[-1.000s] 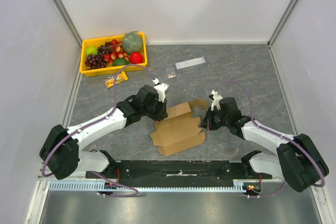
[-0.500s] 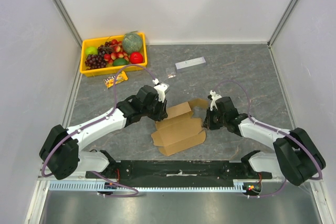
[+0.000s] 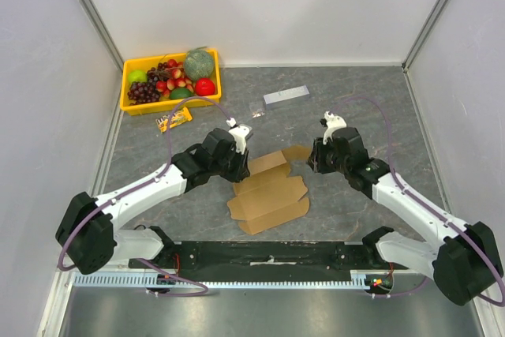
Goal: Fold the paper box
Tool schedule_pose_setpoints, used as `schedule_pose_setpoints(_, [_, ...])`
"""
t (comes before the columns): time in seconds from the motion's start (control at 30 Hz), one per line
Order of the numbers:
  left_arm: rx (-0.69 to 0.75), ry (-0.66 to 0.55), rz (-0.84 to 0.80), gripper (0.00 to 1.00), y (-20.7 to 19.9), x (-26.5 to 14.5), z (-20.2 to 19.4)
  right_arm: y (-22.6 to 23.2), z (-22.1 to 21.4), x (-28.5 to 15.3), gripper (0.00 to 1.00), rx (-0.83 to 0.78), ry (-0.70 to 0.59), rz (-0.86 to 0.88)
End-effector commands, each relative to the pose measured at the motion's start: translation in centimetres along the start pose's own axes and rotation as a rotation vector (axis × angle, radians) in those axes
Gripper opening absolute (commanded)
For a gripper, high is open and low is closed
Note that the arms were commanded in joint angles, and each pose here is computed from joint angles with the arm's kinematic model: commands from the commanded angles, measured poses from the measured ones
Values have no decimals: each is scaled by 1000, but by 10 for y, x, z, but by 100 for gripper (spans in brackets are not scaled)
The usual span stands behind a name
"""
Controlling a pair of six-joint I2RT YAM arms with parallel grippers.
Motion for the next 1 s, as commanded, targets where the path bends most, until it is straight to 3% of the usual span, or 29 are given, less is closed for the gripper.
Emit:
schedule_pose_setpoints(0.0, [-23, -39, -16, 25, -9, -10, 11, -16, 31, -5, 39, -90, -23, -107])
schedule_pose_setpoints(0.33, [-16, -50, -28, 25, -14, -13, 17, -31, 51, 17, 48, -250, 28, -118])
schedule_pose_setpoints(0.63, [-9, -50, -30, 25, -16, -13, 18, -26, 52, 40, 45, -352, 78, 29])
schedule_pose_setpoints(0.97, [-7, -49, -34, 25, -17, -14, 18, -25, 53, 55, 39, -389, 104, 73])
Point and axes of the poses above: each gripper's point midway between its finger pads, its own x axis out along the fingers, its own y axis along the line the jaws close on, z = x × y, the point moved 4 cm from there along -x, back along the fingers, and after that the axes turned 14 degrees about -x, right-handed, at the moved point
